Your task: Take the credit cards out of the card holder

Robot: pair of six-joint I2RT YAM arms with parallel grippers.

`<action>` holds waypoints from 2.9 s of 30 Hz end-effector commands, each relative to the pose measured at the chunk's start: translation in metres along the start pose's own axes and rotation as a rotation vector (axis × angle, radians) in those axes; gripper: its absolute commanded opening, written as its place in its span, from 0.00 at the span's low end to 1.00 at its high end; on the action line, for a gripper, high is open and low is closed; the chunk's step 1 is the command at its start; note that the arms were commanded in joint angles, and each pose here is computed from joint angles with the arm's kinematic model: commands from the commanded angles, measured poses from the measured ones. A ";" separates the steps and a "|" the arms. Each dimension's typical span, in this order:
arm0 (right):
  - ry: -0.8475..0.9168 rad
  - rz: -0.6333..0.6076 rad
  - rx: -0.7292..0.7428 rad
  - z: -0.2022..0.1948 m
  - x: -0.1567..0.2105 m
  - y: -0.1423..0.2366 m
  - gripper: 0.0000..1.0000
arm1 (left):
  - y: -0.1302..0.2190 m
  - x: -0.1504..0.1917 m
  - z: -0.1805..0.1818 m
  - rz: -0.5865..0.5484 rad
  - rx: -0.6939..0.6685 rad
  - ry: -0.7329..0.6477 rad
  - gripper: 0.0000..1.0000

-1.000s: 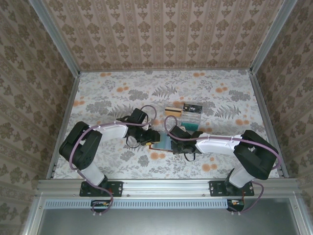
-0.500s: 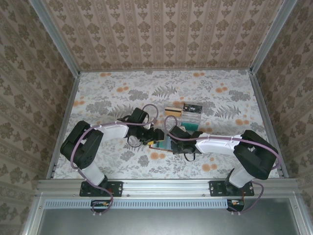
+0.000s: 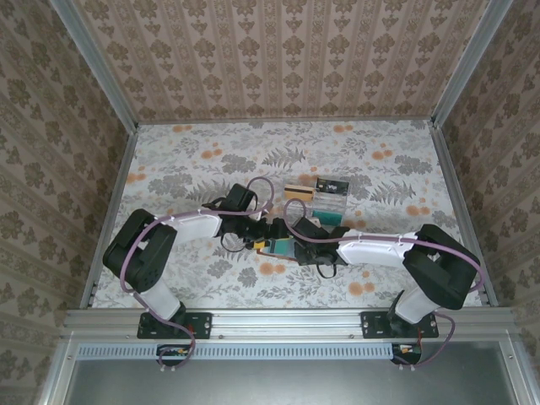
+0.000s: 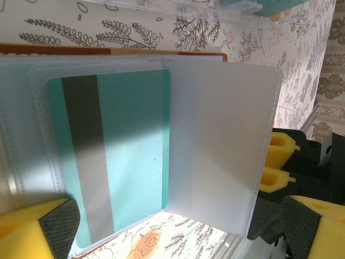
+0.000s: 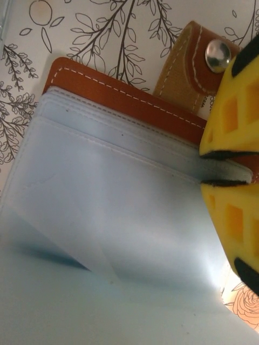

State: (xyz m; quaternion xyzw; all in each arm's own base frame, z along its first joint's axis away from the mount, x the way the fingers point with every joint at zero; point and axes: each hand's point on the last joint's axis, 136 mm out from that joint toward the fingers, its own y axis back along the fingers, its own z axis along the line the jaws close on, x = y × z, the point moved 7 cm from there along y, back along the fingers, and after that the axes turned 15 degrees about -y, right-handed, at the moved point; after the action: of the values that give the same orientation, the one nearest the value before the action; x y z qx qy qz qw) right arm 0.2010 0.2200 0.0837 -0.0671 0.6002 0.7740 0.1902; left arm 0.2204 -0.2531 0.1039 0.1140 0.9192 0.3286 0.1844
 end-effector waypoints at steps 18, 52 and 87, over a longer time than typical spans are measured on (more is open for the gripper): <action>-0.048 -0.131 -0.142 0.011 -0.025 0.055 0.30 | 0.015 -0.008 -0.004 -0.026 -0.055 -0.015 0.99; -0.352 0.106 -0.335 0.041 -0.035 -0.019 0.12 | 0.012 0.008 0.045 0.007 -0.121 0.090 0.05; -0.402 0.168 -0.365 0.039 -0.028 -0.036 0.02 | 0.003 0.017 0.048 0.038 -0.123 0.113 0.05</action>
State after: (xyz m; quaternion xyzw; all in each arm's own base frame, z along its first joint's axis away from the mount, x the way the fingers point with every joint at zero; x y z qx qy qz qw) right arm 0.2507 0.2579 0.0782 0.0923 0.4054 0.8776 0.2387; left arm 0.2325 -0.2180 0.0765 0.0870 0.9072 0.3852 0.1450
